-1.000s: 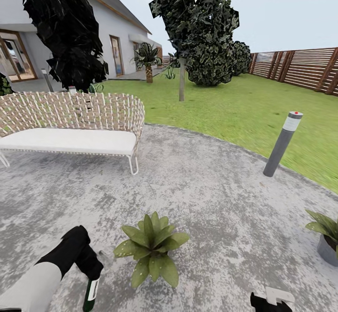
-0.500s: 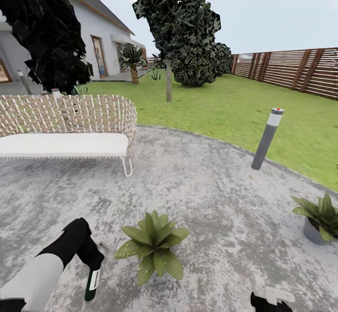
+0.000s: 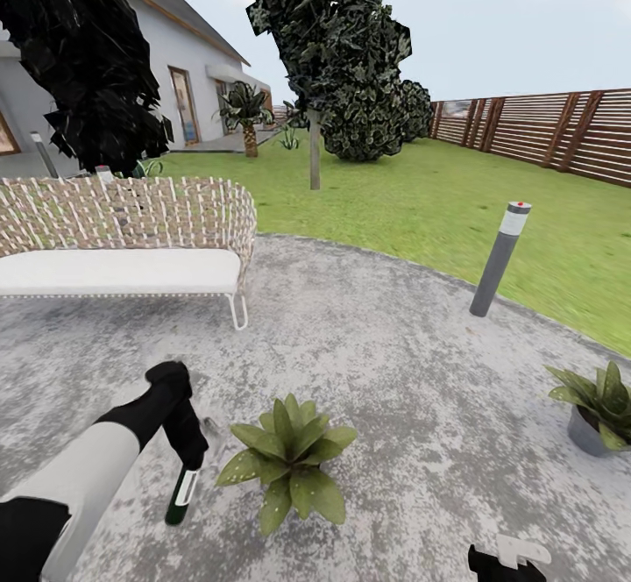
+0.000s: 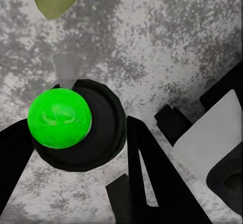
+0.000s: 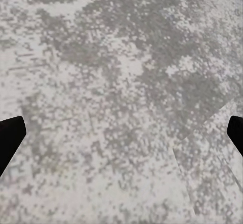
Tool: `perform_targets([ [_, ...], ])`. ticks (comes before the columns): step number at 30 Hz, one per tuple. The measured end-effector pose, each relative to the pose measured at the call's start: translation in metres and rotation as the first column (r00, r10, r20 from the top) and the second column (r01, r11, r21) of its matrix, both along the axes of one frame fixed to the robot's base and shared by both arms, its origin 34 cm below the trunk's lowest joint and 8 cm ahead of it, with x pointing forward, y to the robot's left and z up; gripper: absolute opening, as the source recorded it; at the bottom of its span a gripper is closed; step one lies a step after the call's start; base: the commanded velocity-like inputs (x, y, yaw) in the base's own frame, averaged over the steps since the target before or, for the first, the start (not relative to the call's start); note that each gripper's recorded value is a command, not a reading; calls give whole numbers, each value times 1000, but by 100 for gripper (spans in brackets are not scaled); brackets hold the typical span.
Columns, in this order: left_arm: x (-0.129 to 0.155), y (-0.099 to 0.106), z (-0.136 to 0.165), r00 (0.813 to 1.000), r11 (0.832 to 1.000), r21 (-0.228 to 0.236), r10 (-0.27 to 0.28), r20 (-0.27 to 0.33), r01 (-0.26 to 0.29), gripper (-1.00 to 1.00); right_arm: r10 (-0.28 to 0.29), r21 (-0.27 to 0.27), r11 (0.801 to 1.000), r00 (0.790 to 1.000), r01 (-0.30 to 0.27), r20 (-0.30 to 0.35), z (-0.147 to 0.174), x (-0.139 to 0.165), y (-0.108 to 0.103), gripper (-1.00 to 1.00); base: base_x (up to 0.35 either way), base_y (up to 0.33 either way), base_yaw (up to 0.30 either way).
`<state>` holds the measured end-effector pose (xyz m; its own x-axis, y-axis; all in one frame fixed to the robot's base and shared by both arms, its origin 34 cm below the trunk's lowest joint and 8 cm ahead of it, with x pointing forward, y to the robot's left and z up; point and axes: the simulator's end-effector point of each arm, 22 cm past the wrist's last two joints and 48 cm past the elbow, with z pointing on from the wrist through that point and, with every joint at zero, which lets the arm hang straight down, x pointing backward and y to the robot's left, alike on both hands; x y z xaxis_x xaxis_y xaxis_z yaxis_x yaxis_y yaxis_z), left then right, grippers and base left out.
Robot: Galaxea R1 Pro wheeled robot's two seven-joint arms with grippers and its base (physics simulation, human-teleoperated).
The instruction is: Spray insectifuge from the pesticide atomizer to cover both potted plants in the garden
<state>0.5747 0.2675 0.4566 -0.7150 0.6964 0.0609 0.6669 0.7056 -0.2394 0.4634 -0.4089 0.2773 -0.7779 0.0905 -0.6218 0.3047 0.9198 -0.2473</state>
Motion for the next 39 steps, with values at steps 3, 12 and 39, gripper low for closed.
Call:
perform_targets([
  [3, 3, 2, 5, 1000, 1000, 7, -7, -1, 7, -100, 0, 0, 1000, 1000, 0, 1, 0, 0, 0, 100, 0, 0, 0],
  [12, 3, -3, 6, 1000, 1000, 2, -14, -1, 14, -100, -1, -7, 1000, 1000, 1, -2, 1, -1, -5, 100, 179, 0, 0],
  [39, 8, -3, 20, 997, 993, 90, -77, -30, 80, -100, -2, -5, 1000, 1000, 2, -2, 0, -1, -4, 100, 3, -69, 77],
])
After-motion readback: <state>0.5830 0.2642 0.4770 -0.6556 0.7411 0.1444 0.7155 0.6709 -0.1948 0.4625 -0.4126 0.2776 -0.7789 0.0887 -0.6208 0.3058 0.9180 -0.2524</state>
